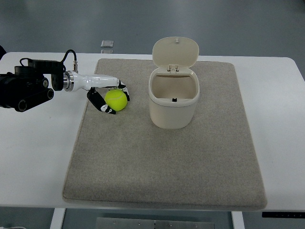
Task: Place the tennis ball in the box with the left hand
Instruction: 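Lift the tennis ball high with the left hand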
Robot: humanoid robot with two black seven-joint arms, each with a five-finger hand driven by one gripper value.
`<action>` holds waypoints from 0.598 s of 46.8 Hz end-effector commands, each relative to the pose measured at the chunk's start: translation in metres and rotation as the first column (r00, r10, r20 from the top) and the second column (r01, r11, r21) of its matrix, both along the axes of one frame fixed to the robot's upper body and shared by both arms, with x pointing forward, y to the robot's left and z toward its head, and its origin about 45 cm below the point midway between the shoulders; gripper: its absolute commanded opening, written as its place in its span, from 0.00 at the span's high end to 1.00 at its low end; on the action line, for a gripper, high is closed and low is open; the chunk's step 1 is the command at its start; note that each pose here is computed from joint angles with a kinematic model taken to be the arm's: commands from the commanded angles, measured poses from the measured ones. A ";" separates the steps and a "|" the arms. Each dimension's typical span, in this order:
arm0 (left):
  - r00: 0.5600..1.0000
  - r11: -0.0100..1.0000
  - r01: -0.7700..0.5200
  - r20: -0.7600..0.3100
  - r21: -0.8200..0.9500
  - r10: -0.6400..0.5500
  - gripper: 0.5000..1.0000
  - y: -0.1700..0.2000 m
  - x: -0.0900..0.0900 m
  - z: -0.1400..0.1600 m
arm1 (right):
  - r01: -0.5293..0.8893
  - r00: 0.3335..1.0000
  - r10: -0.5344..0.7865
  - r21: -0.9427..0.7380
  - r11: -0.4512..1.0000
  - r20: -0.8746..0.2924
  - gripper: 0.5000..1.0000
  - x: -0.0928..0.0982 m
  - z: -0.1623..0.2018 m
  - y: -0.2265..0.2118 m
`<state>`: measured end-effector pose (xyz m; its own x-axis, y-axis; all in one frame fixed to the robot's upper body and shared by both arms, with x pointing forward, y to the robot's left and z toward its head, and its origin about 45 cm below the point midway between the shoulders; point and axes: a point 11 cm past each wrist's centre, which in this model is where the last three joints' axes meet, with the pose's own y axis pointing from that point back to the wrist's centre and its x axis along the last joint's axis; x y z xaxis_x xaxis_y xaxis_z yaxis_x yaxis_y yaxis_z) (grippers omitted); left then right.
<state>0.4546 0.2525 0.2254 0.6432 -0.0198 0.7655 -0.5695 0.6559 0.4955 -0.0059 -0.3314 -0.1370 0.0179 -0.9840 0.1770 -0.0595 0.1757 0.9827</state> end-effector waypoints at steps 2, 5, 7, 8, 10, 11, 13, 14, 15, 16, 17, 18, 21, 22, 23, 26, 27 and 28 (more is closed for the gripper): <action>1.000 1.000 -0.005 0.008 -0.023 0.006 1.00 -0.003 0.002 0.005 | 0.000 1.000 0.000 -0.001 1.000 0.000 0.20 0.000 0.000 0.000; 1.000 0.998 -0.023 0.019 -0.065 0.024 1.00 -0.005 0.006 0.011 | 0.000 1.000 0.000 -0.001 1.000 0.000 0.20 0.000 0.000 0.000; 0.999 0.994 -0.037 0.026 -0.106 0.040 1.00 -0.008 0.009 0.019 | 0.000 1.000 0.000 0.001 1.000 0.000 0.20 0.000 0.000 0.000; 0.998 0.991 -0.047 0.028 -0.124 0.051 1.00 -0.009 0.010 0.021 | 0.000 1.000 0.000 0.001 1.000 0.000 0.20 0.000 0.000 0.000; 0.997 0.984 -0.069 0.031 -0.162 0.075 1.00 -0.010 0.014 0.026 | 0.000 1.000 0.000 -0.001 1.000 0.000 0.20 0.000 0.000 0.000; 0.995 0.979 -0.081 0.037 -0.187 0.089 1.00 -0.011 0.016 0.031 | 0.000 1.000 0.000 -0.001 1.000 0.000 0.20 0.000 0.000 0.000; 0.991 0.962 -0.116 0.037 -0.248 0.129 1.00 -0.010 0.021 0.039 | 0.000 1.000 0.000 0.001 1.000 0.000 0.20 0.000 0.000 0.000; 0.988 0.950 -0.133 0.036 -0.283 0.149 1.00 -0.009 0.024 0.045 | 0.000 1.000 0.000 0.001 1.000 0.000 0.20 0.000 0.000 0.000; 0.984 0.934 -0.155 0.031 -0.321 0.174 1.00 -0.008 0.027 0.049 | 0.000 1.000 0.000 0.001 1.000 0.000 0.20 0.000 0.000 0.000; 0.980 0.918 -0.177 0.026 -0.354 0.198 1.00 -0.007 0.029 0.053 | 0.000 1.000 0.000 -0.001 1.000 0.000 0.20 0.000 0.000 0.000; 0.975 0.900 -0.197 0.019 -0.388 0.221 1.00 -0.005 0.032 0.057 | 0.000 1.000 0.000 0.001 1.000 0.000 0.20 0.000 0.000 0.000; 0.971 0.880 -0.214 0.009 -0.424 0.241 1.00 -0.004 0.034 0.061 | 0.000 1.000 0.000 -0.001 1.000 0.000 0.20 0.000 0.000 0.000; 0.958 0.816 -0.255 -0.025 -0.519 0.284 1.00 -0.004 0.039 0.072 | 0.000 1.000 0.000 -0.001 1.000 0.000 0.20 0.000 0.000 0.000; 0.956 0.791 -0.264 -0.042 -0.552 0.290 1.00 -0.006 0.040 0.076 | 0.000 1.000 0.000 -0.001 1.000 0.000 0.20 0.000 0.000 0.000; 0.954 0.767 -0.272 -0.057 -0.582 0.294 1.00 -0.010 0.042 0.079 | 0.000 1.000 0.000 0.001 1.000 0.000 0.20 0.000 0.000 0.000; 0.945 0.693 -0.294 -0.092 -0.658 0.314 1.00 -0.011 0.046 0.092 | 0.000 1.000 0.000 -0.001 1.000 0.000 0.20 0.000 0.000 0.000; 0.943 0.668 -0.298 -0.099 -0.682 0.319 1.00 -0.011 0.048 0.097 | 0.000 1.000 0.000 0.001 1.000 0.000 0.20 0.000 0.000 0.000; 0.941 0.645 -0.299 -0.105 -0.703 0.322 1.00 -0.012 0.049 0.102 | 0.000 1.000 0.000 -0.001 1.000 0.000 0.20 0.000 0.000 0.000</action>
